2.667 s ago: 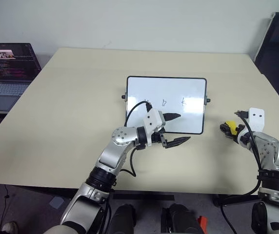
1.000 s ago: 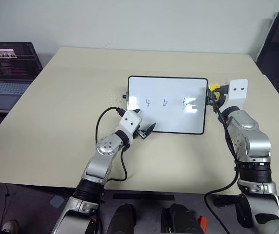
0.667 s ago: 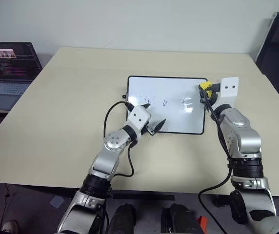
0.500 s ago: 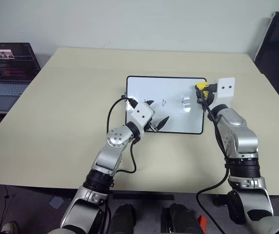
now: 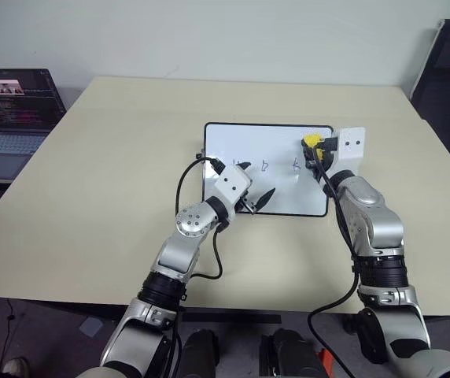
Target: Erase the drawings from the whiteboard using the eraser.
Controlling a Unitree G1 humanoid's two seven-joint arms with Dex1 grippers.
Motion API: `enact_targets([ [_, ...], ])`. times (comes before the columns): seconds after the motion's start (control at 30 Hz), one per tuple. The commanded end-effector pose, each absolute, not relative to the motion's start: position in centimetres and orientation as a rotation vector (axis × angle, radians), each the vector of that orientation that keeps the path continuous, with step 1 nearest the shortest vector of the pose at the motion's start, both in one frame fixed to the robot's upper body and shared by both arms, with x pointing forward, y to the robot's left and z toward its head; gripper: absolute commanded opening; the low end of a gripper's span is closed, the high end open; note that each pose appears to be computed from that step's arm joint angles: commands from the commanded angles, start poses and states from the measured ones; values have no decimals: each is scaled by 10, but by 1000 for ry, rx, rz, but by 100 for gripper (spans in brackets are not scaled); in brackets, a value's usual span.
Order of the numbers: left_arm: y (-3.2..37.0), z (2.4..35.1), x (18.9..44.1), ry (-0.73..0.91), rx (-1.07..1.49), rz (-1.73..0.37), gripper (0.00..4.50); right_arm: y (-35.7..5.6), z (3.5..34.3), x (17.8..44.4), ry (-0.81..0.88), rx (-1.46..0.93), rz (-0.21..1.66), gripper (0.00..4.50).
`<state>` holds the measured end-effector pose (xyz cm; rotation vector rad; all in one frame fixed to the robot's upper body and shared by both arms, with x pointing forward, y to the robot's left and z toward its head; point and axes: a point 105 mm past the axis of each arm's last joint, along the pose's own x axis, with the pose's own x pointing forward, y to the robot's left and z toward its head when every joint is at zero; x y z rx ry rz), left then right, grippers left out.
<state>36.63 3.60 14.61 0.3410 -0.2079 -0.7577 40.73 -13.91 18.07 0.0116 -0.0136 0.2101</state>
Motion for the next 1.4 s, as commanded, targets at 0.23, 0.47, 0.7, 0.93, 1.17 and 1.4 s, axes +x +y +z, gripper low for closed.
enact_targets([
  [0.23, 34, 183, 369, -317, 339, -730, 450, -126, 161, 397, 91, -9, 210, 114],
  [0.47, 41, 183, 370, -315, 347, -708, 450, -124, 140, 387, 180, -17, 203, 114],
  [0.7, 48, 183, 372, -313, 355, -688, 450, -129, 126, 376, 233, -40, 201, 114],
  [0.93, 50, 180, 370, -305, 356, -680, 450, -141, 118, 365, 261, -63, 195, 114],
  [1.17, 48, 180, 371, -306, 353, -685, 450, -139, 159, 385, 95, -56, 177, 114],
  [1.4, 44, 181, 372, -310, 352, -695, 450, -123, 192, 406, -38, -62, 198, 114],
])
